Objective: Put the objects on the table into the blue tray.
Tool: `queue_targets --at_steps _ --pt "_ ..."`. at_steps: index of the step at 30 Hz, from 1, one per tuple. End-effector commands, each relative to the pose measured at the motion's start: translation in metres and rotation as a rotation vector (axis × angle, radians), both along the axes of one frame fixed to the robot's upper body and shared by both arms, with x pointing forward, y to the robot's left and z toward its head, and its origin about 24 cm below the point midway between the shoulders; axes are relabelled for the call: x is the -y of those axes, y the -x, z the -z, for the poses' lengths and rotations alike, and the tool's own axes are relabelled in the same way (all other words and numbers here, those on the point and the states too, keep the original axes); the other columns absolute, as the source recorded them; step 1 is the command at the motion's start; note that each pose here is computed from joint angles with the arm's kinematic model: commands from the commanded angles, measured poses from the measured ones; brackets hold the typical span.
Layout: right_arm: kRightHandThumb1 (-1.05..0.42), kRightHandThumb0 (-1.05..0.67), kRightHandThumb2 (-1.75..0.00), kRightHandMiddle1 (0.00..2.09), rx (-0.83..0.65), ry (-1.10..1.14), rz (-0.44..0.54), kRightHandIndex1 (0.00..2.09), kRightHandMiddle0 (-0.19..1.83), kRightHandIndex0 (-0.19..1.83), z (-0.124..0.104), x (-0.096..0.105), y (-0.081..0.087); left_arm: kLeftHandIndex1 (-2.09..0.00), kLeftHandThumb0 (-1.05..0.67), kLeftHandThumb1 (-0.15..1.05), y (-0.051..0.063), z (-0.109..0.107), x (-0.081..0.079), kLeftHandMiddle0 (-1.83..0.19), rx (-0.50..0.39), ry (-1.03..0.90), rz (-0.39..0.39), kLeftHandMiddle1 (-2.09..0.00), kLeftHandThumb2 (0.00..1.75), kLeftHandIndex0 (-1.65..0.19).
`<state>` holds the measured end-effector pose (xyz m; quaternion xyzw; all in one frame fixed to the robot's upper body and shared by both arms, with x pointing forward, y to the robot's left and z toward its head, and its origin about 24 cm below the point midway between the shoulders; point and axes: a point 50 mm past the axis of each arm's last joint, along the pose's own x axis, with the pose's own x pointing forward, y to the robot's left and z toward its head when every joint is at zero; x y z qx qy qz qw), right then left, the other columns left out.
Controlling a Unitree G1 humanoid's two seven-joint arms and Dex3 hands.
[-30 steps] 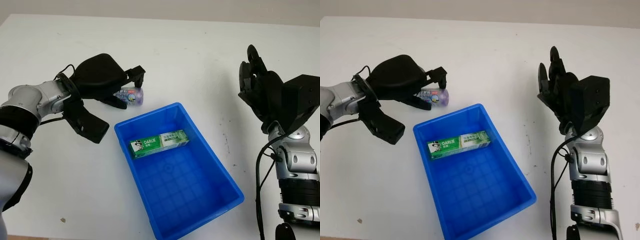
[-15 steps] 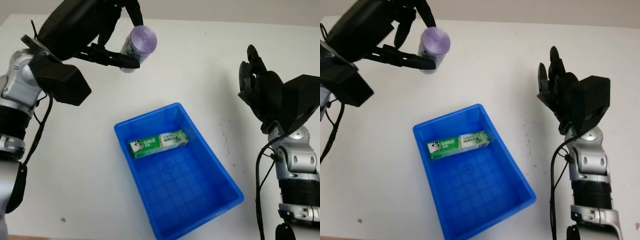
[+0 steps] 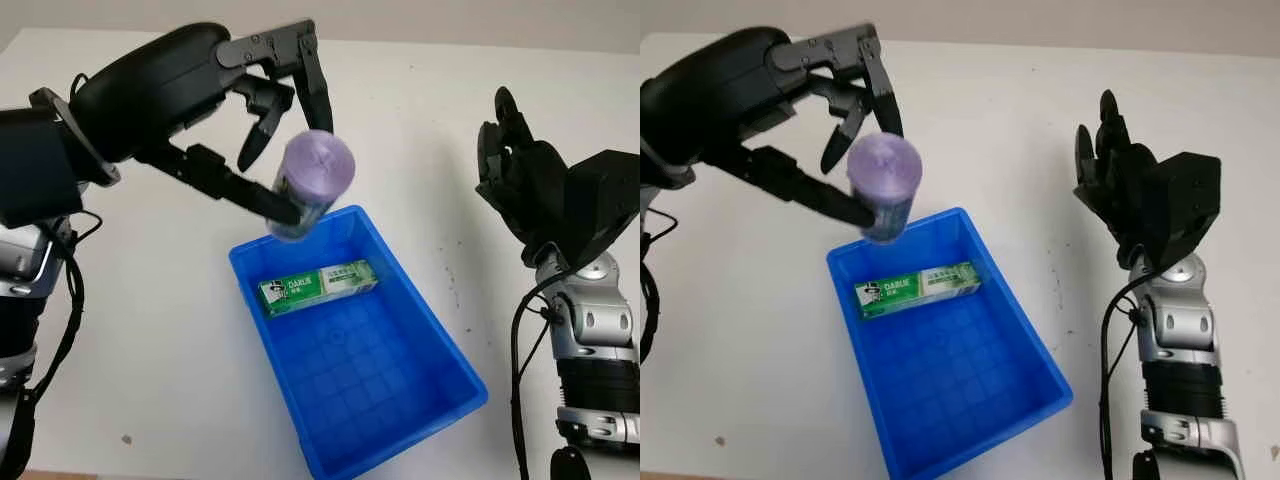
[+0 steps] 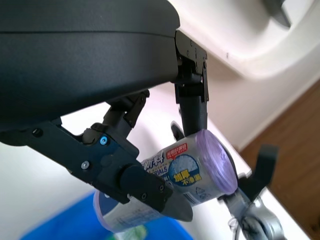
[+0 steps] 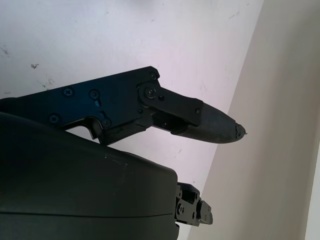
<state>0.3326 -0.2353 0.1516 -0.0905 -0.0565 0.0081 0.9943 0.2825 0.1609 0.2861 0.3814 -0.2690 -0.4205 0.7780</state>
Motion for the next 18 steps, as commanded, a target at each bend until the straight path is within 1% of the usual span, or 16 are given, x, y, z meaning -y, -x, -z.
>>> queue_targets --at_steps 1,2,3,4,5,6,7,8,9,10,12,13,15,16,17,18 --pt "-1.05 -0.69 -0.72 0.00 0.015 -0.001 0.000 0.00 -0.19 -0.19 -0.002 -0.002 0.001 -1.43 -0.40 1.05 0.008 0.001 0.003 -0.62 -0.016 -0.041 0.028 -1.95 0.18 -0.42" --pt "-1.05 -0.69 -0.72 0.00 0.016 -0.003 -0.001 0.00 -0.19 -0.19 -0.002 -0.002 0.001 -1.43 -0.43 1.05 0.009 0.004 0.005 -0.63 -0.033 -0.064 0.045 -1.93 0.19 -0.44" --pt "-1.05 -0.69 -0.72 0.00 0.017 -0.004 -0.001 0.00 -0.19 -0.19 -0.002 -0.003 0.001 -1.41 -0.42 1.05 0.009 0.007 0.006 -0.60 -0.057 -0.093 0.063 -1.90 0.20 -0.41" --pt "-1.05 -0.69 -0.72 0.00 0.019 -0.004 -0.002 0.00 -0.19 -0.19 -0.002 -0.003 0.000 -1.32 -0.41 1.05 0.009 0.009 0.007 -0.50 -0.085 -0.125 0.079 -1.79 0.23 -0.32" --pt "-1.05 -0.68 -0.72 0.00 0.021 -0.003 -0.003 0.00 -0.19 -0.19 -0.002 -0.004 0.001 -1.19 -0.42 1.05 0.008 0.013 0.008 -0.45 -0.107 -0.145 0.099 -1.63 0.24 -0.27" --pt "-1.05 -0.68 -0.73 0.00 0.020 -0.004 -0.003 0.00 -0.19 -0.19 -0.002 -0.004 0.000 -0.98 -0.43 1.05 0.006 0.015 0.008 -0.46 -0.135 -0.162 0.115 -1.36 0.23 -0.25" --pt "-1.05 -0.68 -0.73 0.00 0.020 -0.001 -0.002 0.00 -0.19 -0.19 -0.002 -0.004 0.001 -0.62 -0.44 1.05 0.005 0.018 0.007 -0.46 -0.162 -0.170 0.133 -0.80 0.21 -0.23" --pt "-1.05 -0.68 -0.73 0.00 0.019 0.000 0.000 0.00 -0.19 -0.19 -0.002 -0.004 0.001 -0.41 -0.44 1.05 0.003 0.020 0.007 -0.47 -0.182 -0.175 0.144 -0.46 0.20 -0.23" --pt "-1.05 -0.68 -0.73 0.00 0.018 0.001 0.001 0.00 -0.19 -0.19 -0.002 -0.004 0.001 -0.27 -0.45 1.05 0.002 0.022 0.006 -0.42 -0.189 -0.176 0.153 -0.26 0.17 -0.20" --pt "-1.05 -0.68 -0.73 0.00 0.019 -0.001 0.002 0.00 -0.19 -0.19 -0.001 -0.004 0.001 -0.16 -0.43 1.04 0.001 0.022 0.006 -0.33 -0.182 -0.177 0.155 -0.11 0.13 -0.16" --pt "-1.05 -0.68 -0.73 0.00 0.019 -0.002 0.002 0.00 -0.19 -0.19 -0.001 -0.004 0.001 -0.08 -0.38 1.04 -0.001 0.022 0.005 -0.22 -0.162 -0.186 0.161 -0.04 0.09 -0.11" --pt "-1.05 -0.68 -0.72 0.00 0.019 0.000 0.001 0.00 -0.19 -0.19 -0.001 -0.004 0.001 -0.05 -0.30 1.05 -0.002 0.021 0.004 -0.11 -0.151 -0.194 0.160 -0.02 0.11 -0.07" --pt "-1.05 -0.68 -0.73 0.00 0.019 0.002 0.002 0.00 -0.19 -0.19 -0.001 -0.003 0.002 -0.04 -0.23 1.05 -0.003 0.020 0.003 -0.02 -0.139 -0.200 0.153 -0.02 0.12 -0.04" --pt "-1.05 -0.68 -0.73 0.00 0.020 0.003 0.003 0.00 -0.19 -0.19 -0.001 -0.003 0.001 -0.02 -0.16 1.05 -0.004 0.020 0.003 0.06 -0.134 -0.190 0.145 -0.01 0.15 0.01" --pt "-1.05 -0.69 -0.73 0.00 0.021 0.002 0.003 0.00 -0.19 -0.19 -0.001 -0.003 0.001 -0.02 -0.13 1.04 -0.006 0.019 0.002 0.11 -0.133 -0.172 0.137 -0.02 0.18 0.04" --pt "-1.05 -0.69 -0.73 0.00 0.022 0.002 0.002 0.00 -0.19 -0.19 -0.001 -0.003 0.001 -0.03 -0.11 0.98 -0.008 0.018 0.002 0.15 -0.132 -0.141 0.133 -0.03 0.32 0.08"
